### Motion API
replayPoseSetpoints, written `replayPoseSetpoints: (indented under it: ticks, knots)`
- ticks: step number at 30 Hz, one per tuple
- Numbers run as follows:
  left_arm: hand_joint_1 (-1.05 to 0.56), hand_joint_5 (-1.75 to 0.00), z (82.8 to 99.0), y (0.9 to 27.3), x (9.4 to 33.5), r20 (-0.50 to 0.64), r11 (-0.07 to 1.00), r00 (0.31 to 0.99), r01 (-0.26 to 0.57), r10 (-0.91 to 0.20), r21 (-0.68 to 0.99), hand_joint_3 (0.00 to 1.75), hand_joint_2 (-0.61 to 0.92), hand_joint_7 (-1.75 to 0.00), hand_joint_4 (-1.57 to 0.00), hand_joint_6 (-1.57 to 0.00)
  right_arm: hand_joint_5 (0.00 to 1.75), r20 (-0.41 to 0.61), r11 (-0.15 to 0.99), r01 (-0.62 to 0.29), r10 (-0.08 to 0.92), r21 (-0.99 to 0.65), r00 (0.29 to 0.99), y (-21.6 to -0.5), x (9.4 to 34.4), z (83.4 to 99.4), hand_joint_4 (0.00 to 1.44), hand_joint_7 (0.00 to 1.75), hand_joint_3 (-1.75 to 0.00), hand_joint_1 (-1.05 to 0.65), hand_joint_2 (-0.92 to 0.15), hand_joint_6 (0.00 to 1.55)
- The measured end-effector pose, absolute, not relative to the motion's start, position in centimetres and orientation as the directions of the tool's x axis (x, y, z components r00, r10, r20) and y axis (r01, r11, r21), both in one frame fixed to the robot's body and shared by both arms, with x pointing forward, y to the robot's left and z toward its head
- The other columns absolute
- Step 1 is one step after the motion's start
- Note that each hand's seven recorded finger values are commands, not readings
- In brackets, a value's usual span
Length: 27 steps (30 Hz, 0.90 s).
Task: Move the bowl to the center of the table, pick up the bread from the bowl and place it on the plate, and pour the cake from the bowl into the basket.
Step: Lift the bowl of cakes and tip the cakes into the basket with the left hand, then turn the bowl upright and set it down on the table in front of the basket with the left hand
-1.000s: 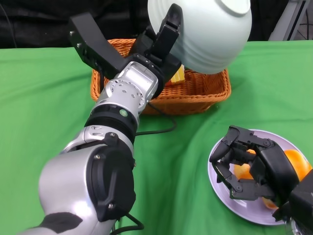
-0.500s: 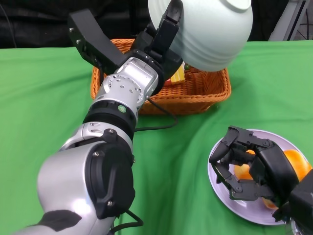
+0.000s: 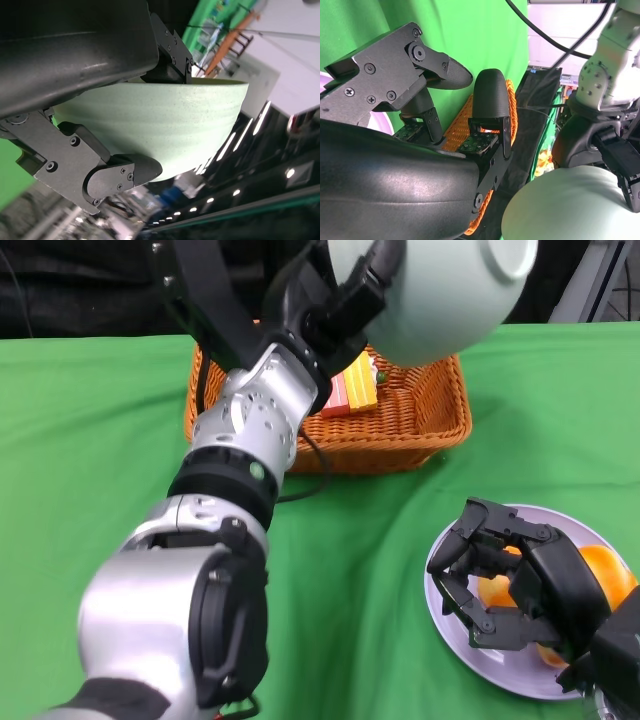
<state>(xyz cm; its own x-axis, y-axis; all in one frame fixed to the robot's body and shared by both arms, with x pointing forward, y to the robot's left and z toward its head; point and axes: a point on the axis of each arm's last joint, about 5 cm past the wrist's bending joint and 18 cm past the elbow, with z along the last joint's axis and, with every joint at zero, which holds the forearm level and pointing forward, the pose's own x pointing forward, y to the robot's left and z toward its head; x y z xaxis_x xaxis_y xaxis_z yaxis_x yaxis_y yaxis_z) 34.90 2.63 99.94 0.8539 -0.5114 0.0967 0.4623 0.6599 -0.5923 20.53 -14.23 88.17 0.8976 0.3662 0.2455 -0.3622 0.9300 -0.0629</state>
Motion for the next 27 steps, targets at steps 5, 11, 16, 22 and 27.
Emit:
replayPoseSetpoints:
  ticks: [5, 11, 16, 22, 27]
  knots:
    - [-0.22, -1.75, 100.2, 3.9, 34.9, 0.253, 0.721, 0.774, 0.633, -0.581, -0.283, 1.23, 0.48, -1.59, -0.81, -0.70, 1.63, 0.247, 0.930, -0.363, 0.367, -0.064, 0.897, -14.2, 20.5, 88.2, 0.79, 1.36, -0.95, -0.16, -0.53, 0.69]
    - [-0.21, -1.75, 100.9, 5.2, 34.3, 0.423, 0.753, 0.651, 0.644, -0.631, 0.134, 1.10, 0.57, -1.48, -0.80, -0.71, 1.62, 0.244, 0.928, -0.364, 0.372, -0.076, 0.896, -14.4, 20.5, 88.2, 0.78, 1.37, -0.87, -0.18, -0.57, 0.68]
    - [-0.20, -1.75, 101.3, 6.3, 33.7, 0.520, 0.747, 0.540, 0.534, -0.661, 0.395, 1.04, 0.64, -1.43, -0.83, -0.73, 1.61, 0.258, 0.927, -0.365, 0.375, -0.084, 0.891, -14.5, 20.5, 88.2, 0.79, 1.36, -0.83, -0.18, -0.59, 0.68]
    - [-0.20, -1.75, 101.1, 7.8, 33.1, 0.566, 0.733, 0.470, 0.362, -0.677, 0.576, 1.06, 0.61, -1.32, -0.84, -0.77, 1.60, 0.260, 0.926, -0.367, 0.377, -0.087, 0.889, -14.4, 20.7, 88.1, 0.82, 1.35, -0.81, -0.19, -0.61, 0.69]
    - [-0.19, -1.71, 101.1, 9.1, 32.9, 0.584, 0.700, 0.417, 0.216, -0.696, 0.681, 0.99, 0.66, -1.27, -0.80, -0.80, 1.59, 0.264, 0.925, -0.368, 0.379, -0.091, 0.887, -14.5, 20.8, 88.2, 0.83, 1.35, -0.79, -0.20, -0.61, 0.70]
